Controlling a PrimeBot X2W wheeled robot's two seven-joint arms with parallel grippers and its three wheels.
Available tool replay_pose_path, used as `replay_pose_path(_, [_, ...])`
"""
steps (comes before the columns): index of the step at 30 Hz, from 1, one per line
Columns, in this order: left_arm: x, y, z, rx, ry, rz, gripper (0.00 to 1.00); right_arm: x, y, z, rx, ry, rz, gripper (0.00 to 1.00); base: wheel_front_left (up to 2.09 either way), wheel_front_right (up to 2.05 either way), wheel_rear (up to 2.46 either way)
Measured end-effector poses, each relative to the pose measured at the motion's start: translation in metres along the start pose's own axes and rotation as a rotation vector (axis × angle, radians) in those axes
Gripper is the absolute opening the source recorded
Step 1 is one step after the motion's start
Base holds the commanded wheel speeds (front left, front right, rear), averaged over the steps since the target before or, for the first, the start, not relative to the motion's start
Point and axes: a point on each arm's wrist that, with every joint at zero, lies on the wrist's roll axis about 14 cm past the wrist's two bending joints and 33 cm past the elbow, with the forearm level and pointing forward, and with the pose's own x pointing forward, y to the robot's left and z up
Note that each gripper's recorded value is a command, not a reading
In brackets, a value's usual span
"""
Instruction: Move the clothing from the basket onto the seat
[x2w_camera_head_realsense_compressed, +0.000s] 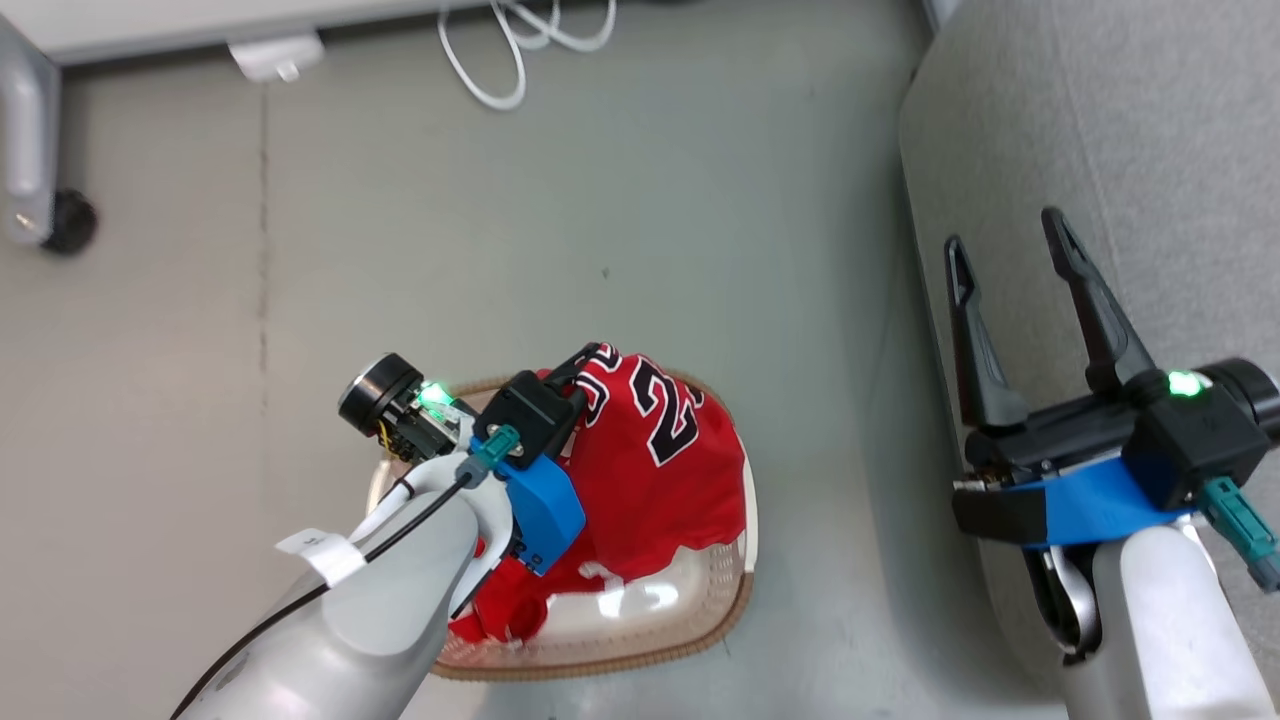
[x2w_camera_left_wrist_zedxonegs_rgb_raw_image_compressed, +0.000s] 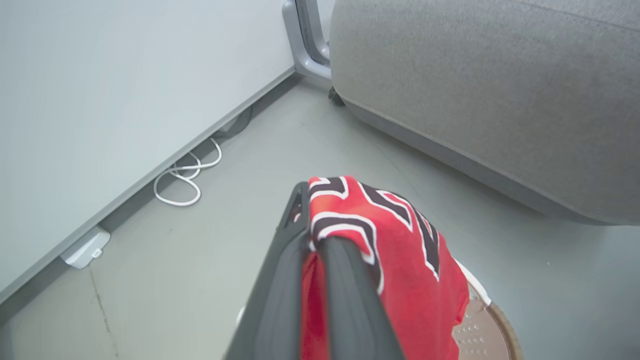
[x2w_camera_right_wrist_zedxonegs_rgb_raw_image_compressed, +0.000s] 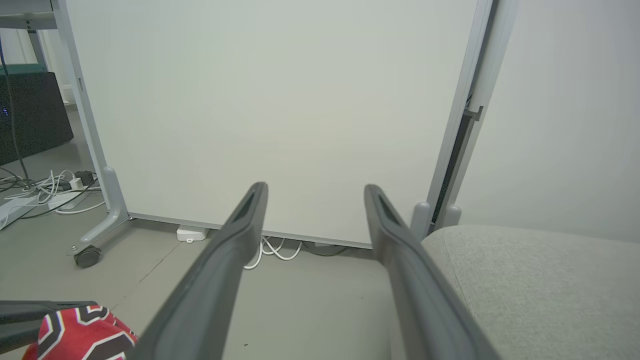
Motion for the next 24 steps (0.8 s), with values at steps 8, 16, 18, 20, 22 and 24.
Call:
replay_pose_path(8, [-0.043,0.034,0.09,-0.022,-0.245,0.172,0.0,-0.025,0.008,0.039,0.014,-0.065,0.003,1.0,0.0,0.0,0.0])
replay_pose_path(16, [-0.084,0.047,0.158,0.002,-0.436,0.257,0.0,-0.046,0.017,0.065,0.027,-0.112,0.014,1.0,0.0,0.0,0.0])
replay_pose_path(18, [-0.092,0.047,0.172,0.008,-0.474,0.265,0.0,-0.051,0.018,0.068,0.031,-0.119,0.014,1.0,0.0,0.0,0.0])
replay_pose_path(20, [-0.099,0.046,0.183,0.016,-0.506,0.267,0.0,-0.055,0.019,0.071,0.039,-0.124,0.015,1.0,0.0,0.0,0.0])
replay_pose_path(22, [-0.104,0.045,0.192,0.028,-0.529,0.268,0.0,-0.057,0.021,0.073,0.046,-0.127,0.017,1.0,0.0,0.0,0.0])
replay_pose_path(24, [-0.107,0.042,0.197,0.036,-0.545,0.263,0.0,-0.059,0.022,0.074,0.049,-0.129,0.021,1.0,0.0,0.0,0.0])
